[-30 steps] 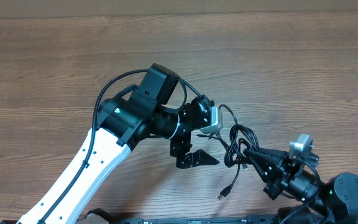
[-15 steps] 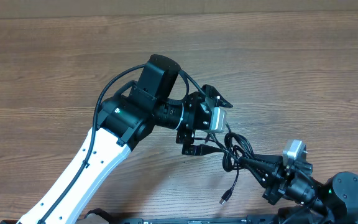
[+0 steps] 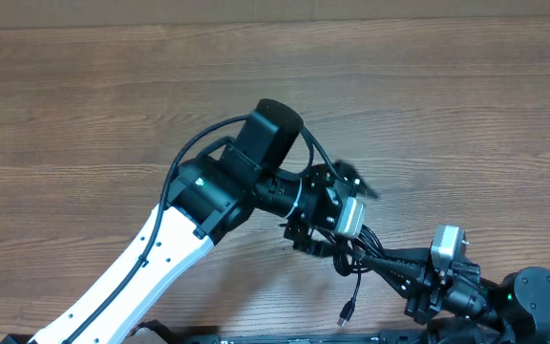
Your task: Untangle cables
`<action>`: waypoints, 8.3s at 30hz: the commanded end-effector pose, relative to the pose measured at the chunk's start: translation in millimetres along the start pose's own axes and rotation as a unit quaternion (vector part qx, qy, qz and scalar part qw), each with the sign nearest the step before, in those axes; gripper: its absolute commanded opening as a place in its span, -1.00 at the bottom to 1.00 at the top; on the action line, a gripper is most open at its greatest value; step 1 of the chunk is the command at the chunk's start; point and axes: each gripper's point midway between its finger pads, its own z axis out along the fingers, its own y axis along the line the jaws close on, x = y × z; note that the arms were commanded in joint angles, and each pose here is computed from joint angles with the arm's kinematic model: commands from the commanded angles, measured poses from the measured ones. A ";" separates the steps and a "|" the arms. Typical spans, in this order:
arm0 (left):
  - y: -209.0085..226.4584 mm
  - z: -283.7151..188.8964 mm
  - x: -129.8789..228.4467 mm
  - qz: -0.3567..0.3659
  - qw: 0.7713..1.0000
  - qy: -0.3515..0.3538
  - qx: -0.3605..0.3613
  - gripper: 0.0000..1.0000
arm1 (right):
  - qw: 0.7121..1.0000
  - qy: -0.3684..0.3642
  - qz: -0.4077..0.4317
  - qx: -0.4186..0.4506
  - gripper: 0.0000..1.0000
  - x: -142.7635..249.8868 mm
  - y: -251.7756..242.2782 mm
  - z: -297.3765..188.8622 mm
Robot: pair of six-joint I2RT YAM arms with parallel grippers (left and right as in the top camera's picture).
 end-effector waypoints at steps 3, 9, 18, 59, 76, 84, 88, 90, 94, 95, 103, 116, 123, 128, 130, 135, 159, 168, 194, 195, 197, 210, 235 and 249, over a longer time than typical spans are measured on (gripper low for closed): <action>-2.5 -4.3 -7.9 0.020 1.000 0.002 -0.006 -0.92 | 1.000 -0.004 -0.011 -0.006 -0.93 -3.5 3.3 -0.7; -2.9 -4.3 -6.0 0.017 1.000 0.006 -0.006 -0.91 | 1.000 -0.004 -0.011 -0.003 -0.92 -3.5 2.6 -0.7; 17.9 -8.2 18.6 -0.066 0.992 0.073 -0.072 -0.91 | 0.995 -0.001 0.029 0.094 0.68 2.5 -31.0 -3.7; 29.9 -6.7 -16.0 -0.268 0.960 -0.017 -0.074 -0.92 | 0.998 0.022 -0.004 0.062 0.76 13.3 -20.6 -2.3; 38.7 -12.2 -61.8 -0.154 0.981 -0.099 -0.057 -0.92 | 0.999 0.031 -0.032 0.020 0.36 18.8 -6.5 -1.4; 47.8 -14.7 -74.0 -0.130 0.982 -0.121 -0.070 -0.91 | 0.998 0.021 -0.058 -0.030 0.36 13.7 10.7 -1.3; 55.9 -15.5 -82.5 -0.110 0.981 -0.139 -0.078 -0.91 | 0.997 0.020 -0.060 -0.039 0.36 13.3 13.6 -1.4; 60.1 -15.0 -85.5 -0.114 0.979 -0.148 -0.079 -0.91 | 0.997 0.019 -0.061 -0.039 0.36 12.7 13.9 -1.4; 67.4 -8.2 -77.9 -0.121 0.979 -0.145 -0.078 -0.91 | 0.997 0.019 -0.061 -0.042 0.36 12.7 14.7 -1.5; 70.8 -7.0 -77.3 -0.117 0.979 -0.146 -0.081 -0.91 | 0.997 0.019 -0.061 -0.044 0.36 12.7 15.3 -1.6; 136.2 -65.9 -99.2 -0.097 0.943 -0.215 -0.234 -0.92 | 0.997 0.024 -0.065 -0.045 0.36 16.4 15.6 -1.8; 145.4 -84.3 -52.5 -0.251 0.923 -0.189 -0.222 -0.91 | 0.970 -0.004 0.092 0.225 0.60 11.9 -74.3 -18.2; 128.3 -55.2 -44.8 -0.342 0.907 -0.171 -0.177 -0.91 | 0.935 -0.054 0.181 0.299 0.76 5.6 -98.7 -32.5; 120.8 -29.6 -54.3 -0.362 0.899 -0.169 -0.177 -0.92 | 0.924 -0.055 0.188 0.329 0.78 9.5 -107.3 -39.1; 117.7 -25.1 -56.8 -0.362 0.901 -0.168 -0.172 -0.92 | 0.906 -0.053 0.200 0.368 0.78 17.2 -117.7 -48.6; 113.8 -22.3 -57.6 -0.366 0.901 -0.166 -0.161 -0.92 | 0.841 -0.055 0.243 0.481 0.60 40.3 -142.3 -82.0; 98.5 10.9 -34.6 -0.503 0.838 -0.124 -0.175 -0.91 | 0.852 -0.071 0.255 0.451 0.58 32.0 -137.3 -72.8; 108.1 10.3 -6.6 -0.511 0.813 -0.087 -0.264 -0.92 | 0.854 -0.064 0.258 0.447 0.59 34.8 -135.8 -71.4; 94.9 24.5 -15.2 -0.513 0.821 -0.083 -0.239 -0.92 | 0.869 -0.016 0.204 0.451 0.56 48.6 -139.2 -69.3; 94.3 24.9 -15.7 -0.513 0.821 -0.083 -0.236 -0.92 | 0.863 -0.015 0.206 0.461 0.51 50.5 -141.1 -72.5; 92.1 26.3 -17.2 -0.513 0.823 -0.083 -0.228 -0.92 | 0.859 -0.015 0.208 0.468 0.50 51.9 -142.5 -74.8; 98.7 24.4 -23.3 -0.501 0.825 -0.098 -0.243 -0.91 | 0.858 -0.016 0.214 0.466 0.41 52.5 -142.0 -74.3; 102.0 21.5 -57.4 -0.456 0.853 -0.150 -0.205 -0.91 | 0.837 0.008 0.195 0.511 0.59 63.1 -149.3 -89.9; 121.0 -0.6 -31.7 -0.477 0.832 -0.138 -0.248 -0.91 | 0.843 0.014 0.196 0.501 0.75 64.5 -146.9 -86.2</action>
